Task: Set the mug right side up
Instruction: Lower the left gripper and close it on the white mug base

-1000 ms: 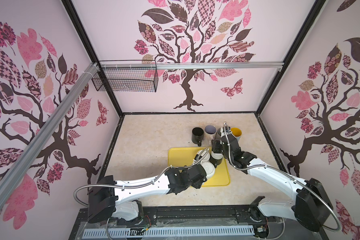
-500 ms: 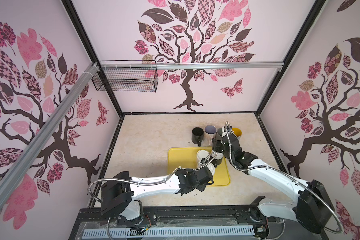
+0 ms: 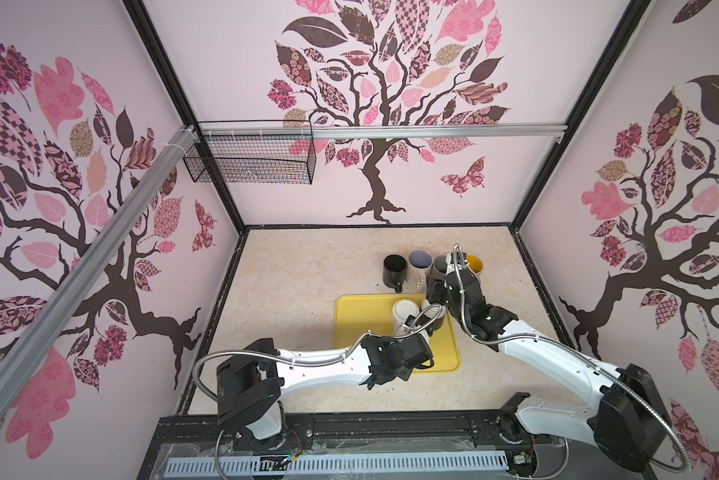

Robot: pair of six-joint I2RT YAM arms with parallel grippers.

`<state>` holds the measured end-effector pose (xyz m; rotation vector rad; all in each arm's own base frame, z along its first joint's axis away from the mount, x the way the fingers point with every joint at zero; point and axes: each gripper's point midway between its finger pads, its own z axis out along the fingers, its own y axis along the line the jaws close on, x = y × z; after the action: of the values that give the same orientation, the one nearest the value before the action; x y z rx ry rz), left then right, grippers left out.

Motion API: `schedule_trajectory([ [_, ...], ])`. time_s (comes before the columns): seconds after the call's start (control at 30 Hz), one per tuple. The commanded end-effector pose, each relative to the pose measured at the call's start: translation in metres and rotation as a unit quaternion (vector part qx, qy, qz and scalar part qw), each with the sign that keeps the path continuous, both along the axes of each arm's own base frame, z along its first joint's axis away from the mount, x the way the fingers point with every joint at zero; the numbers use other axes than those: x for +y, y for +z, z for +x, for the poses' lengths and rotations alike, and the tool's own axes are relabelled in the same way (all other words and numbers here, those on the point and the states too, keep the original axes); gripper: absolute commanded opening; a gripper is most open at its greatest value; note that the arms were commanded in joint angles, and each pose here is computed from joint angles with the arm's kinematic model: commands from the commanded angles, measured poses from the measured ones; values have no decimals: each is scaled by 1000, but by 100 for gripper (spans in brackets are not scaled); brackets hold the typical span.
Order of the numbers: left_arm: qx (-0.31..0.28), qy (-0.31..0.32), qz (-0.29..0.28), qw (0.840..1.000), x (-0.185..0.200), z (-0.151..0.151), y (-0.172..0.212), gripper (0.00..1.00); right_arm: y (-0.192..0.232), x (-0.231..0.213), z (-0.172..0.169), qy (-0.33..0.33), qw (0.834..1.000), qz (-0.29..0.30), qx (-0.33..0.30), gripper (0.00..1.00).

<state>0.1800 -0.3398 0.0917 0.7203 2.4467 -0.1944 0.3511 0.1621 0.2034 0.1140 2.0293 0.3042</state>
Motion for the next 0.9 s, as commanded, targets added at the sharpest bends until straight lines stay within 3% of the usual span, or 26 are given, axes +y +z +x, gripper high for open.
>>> schedule_trajectory([
  [0.0,-9,13,-5,1000,-7,7,10,56,16,-3,0,-6,1000,11,-18,58],
  [0.87,14,6,0,1000,-21,13,-4,39,16,-5,1,-11,1000,10,-19,58],
])
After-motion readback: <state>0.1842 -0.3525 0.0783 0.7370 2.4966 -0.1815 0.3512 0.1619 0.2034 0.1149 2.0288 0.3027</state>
